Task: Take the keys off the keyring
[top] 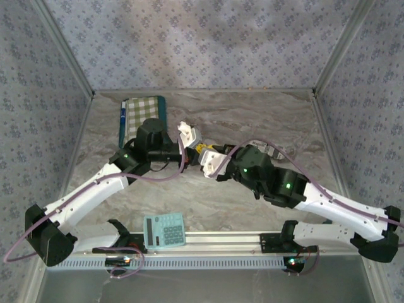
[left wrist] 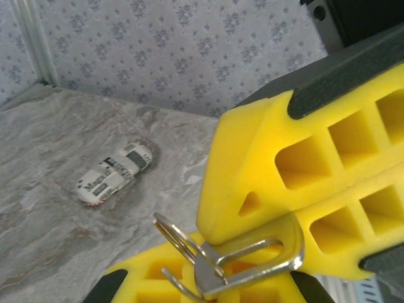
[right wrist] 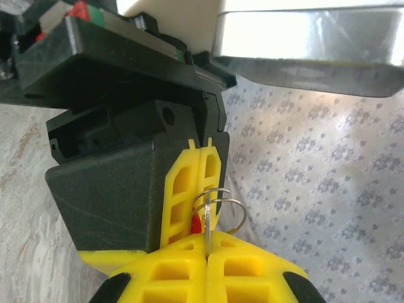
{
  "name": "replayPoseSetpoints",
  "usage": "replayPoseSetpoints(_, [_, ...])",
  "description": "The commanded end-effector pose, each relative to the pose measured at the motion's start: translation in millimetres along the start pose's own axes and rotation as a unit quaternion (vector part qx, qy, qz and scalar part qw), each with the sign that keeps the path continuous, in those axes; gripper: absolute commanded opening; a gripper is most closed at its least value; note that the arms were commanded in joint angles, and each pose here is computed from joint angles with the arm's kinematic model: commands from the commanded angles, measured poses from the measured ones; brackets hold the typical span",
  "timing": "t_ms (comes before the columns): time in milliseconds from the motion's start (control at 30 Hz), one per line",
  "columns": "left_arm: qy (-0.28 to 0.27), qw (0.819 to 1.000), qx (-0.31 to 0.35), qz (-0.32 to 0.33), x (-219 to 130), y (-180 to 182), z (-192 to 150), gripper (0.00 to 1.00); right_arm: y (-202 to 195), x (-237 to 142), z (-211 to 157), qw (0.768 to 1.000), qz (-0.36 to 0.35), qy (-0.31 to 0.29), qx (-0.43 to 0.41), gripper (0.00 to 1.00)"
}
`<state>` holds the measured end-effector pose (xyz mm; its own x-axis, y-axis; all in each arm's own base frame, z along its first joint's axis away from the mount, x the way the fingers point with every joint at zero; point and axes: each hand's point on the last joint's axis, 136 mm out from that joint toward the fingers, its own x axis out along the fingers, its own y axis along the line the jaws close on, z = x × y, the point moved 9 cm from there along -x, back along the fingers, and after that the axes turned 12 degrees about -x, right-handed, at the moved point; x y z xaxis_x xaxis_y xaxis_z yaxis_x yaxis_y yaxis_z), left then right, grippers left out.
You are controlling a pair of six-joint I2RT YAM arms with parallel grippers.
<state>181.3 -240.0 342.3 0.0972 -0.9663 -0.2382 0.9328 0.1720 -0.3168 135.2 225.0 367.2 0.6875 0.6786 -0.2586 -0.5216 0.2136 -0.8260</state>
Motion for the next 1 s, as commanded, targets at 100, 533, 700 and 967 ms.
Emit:
replayPoseSetpoints(100, [-0.072,0.993,0.05,-0.074,-23.9,-33.6,35.6,0.0,22.9,-2.7,-14.9,0.998,0.041,0.006,-0.053,0.0])
replayPoseSetpoints(533, [-0.068,0.994,0.041,-0.076,-25.8,-32.3,34.5,0.0,32.9,-10.0,-32.9,0.986,0.058,0.027,-0.153,0.0])
replayPoseSetpoints(700, [-0.066,0.994,0.039,-0.076,-27.0,-30.8,35.0,0.0,40.4,-7.7,-38.0,0.976,0.071,0.051,-0.198,0.0])
replayPoseSetpoints(967, [-0.066,0.994,0.035,-0.081,-23.0,-27.6,36.6,0.0,43.9,0.0,-28.0,0.976,0.066,0.04,-0.206,0.0])
